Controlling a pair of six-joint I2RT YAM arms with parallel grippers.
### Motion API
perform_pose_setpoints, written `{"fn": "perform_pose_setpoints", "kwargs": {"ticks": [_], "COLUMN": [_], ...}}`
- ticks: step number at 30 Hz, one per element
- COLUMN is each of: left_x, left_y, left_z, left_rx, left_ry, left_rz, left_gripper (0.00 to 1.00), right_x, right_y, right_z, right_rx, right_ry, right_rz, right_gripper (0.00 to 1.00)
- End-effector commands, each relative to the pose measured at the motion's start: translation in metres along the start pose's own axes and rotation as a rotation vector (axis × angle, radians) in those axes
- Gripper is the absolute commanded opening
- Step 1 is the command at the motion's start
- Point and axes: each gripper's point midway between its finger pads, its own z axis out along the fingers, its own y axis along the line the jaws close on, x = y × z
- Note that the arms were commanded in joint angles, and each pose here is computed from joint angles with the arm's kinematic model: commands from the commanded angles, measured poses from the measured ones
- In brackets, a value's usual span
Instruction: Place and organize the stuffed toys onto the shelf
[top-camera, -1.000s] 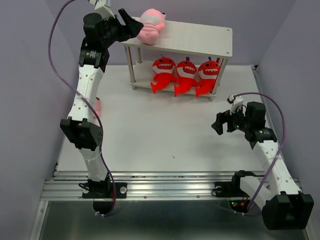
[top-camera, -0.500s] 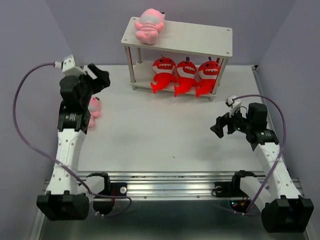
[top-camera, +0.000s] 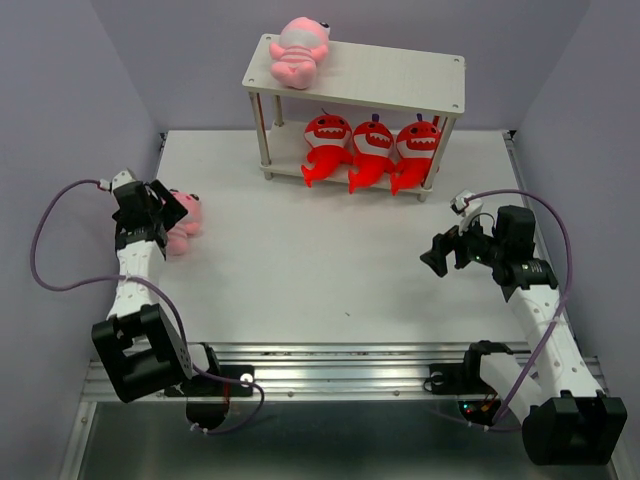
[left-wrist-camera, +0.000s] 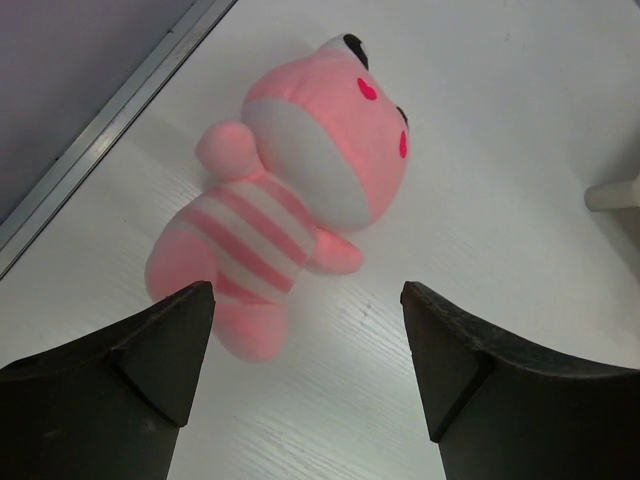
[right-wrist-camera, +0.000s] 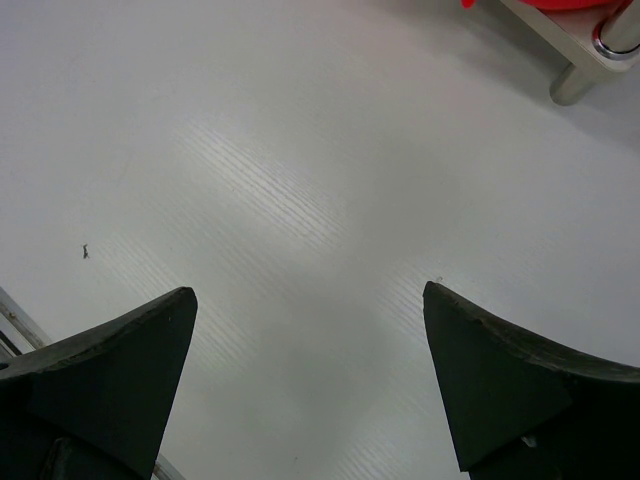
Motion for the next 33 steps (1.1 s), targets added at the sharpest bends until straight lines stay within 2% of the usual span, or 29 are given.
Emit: {"fn": "perform_pose_setpoints", "kwargs": {"ticks": [1,6,11,14,18,19,20,21,23,33], "left_x": [-0.016,-0.011,0.021,0.038,0.053,0.060,0.064,0.070,0.067,0.072], "left_y": [0.010,0.029,0.033,0.028,0.025,0.024,0.024,0.026,0.020,-0.035], "left_z": [0.012,0.036,0.073,0.086,0.090,0.089,0.088,0.087,0.088,0.060], "left_rx": [-0.010,-0.058,-0.031,0.014,0.055,0.072,0.076,0.079,0.111,0.392], "left_ry": [-0.040,0.012,0.157,0.234,0.267,0.281,0.292,0.306,0.292,0.309], "left_rz": [0.037,0.042,0.050,0.059,0.057,0.056,0.054,0.052,0.056,0.042], "left_gripper": [0.86,0.83,0.72,0.59,0.41,0.28,0.24,0.11,0.01,0.00], "right_x": [-0.006,-0.006,-0.006,-0.006,-0.006,-0.005,-0.005,-0.005,-0.005,-0.006], "right_y": [0.001,0.002,0.001,0.001,0.001,0.001,0.001,0.000,0.000,0.006], "right_z": [-0.003,-0.003,-0.004,-0.004,-0.004,-0.004,-0.004,-0.004,-0.005,-0.008], "right_rx": [-0.005,-0.009,-0.005,0.000,0.002,0.003,0.003,0.004,0.004,-0.008], "right_ry": [-0.023,-0.025,-0.023,-0.022,-0.024,-0.022,-0.022,-0.021,-0.021,-0.036], "right_rz": [-0.027,-0.028,-0.028,-0.028,-0.031,-0.031,-0.032,-0.032,-0.032,-0.051], "right_gripper": [1.00,1.00,1.00,1.00,1.00,1.00,1.00,1.00,1.00,1.00]}}
